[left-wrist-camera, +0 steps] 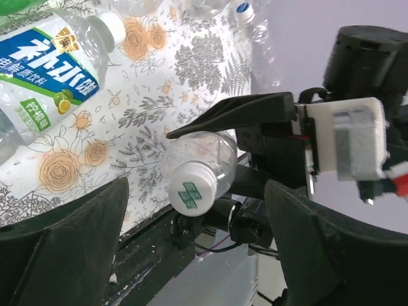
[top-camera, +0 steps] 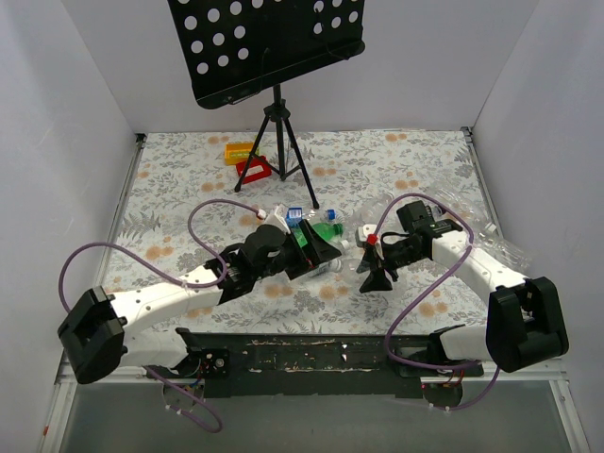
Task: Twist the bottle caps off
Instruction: Unscrew the bottle cap from the plastic bottle.
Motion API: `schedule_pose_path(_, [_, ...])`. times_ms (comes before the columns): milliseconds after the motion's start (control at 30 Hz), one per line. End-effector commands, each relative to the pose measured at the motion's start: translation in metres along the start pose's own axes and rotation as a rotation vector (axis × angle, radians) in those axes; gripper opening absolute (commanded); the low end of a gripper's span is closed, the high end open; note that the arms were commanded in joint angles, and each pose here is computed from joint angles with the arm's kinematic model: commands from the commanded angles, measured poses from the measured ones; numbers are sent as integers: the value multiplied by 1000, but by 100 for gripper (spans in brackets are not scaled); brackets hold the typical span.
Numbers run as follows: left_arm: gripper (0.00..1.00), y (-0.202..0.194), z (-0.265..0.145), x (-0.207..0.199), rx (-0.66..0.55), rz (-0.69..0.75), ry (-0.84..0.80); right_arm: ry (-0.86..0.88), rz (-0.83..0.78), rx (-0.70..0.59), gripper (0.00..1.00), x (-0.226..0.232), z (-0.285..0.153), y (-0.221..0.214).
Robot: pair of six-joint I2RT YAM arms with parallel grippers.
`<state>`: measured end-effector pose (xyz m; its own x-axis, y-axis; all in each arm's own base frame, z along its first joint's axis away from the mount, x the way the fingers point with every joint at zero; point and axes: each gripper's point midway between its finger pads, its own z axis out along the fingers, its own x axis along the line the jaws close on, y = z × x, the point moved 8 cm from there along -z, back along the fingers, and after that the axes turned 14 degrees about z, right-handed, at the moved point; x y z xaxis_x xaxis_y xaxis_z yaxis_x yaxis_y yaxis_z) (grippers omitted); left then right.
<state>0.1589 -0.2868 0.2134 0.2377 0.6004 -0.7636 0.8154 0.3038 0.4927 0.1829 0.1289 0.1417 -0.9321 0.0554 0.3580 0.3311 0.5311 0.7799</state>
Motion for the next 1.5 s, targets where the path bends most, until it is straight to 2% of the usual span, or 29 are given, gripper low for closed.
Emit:
schedule_pose_path(0, [93,9,-26,-4,-88,198,-84,14,8,-2,6,4,-1,0])
schedule_pose_path(67, [98,6,-38,-2,-88,312,-136,19,8,1,6,4,0,0])
schedule_pose_path(300, [98,-5,-69,11,-76,795,-317,80,-26,-3,6,11,-2,1])
schedule_pose_path(500, [98,-9,-75,11,-154,1103,-505,110,-67,-12,6,18,-3,1])
schedule_pose_path(633, [98,-13,-70,14,-174,1236,-587,109,-76,-11,6,19,-3,0])
schedule_pose_path(800, [98,-17,-59,14,-97,1281,-621,118,-91,-17,6,22,-4,1])
schedule_pose_path(1033, [98,-19,-46,11,-126,1268,-671,132,-93,-16,6,24,-4,0])
schedule_pose_path(1167, [95,-19,-33,9,-99,1252,-678,136,-94,-18,6,25,-4,0])
schedule_pose_path(1333, [83,-19,-19,10,-57,1234,-659,139,-94,-15,6,25,-3,-1])
schedule_pose_path(1467, [79,-18,-12,8,-57,1214,-647,138,-94,-11,6,25,-3,-1])
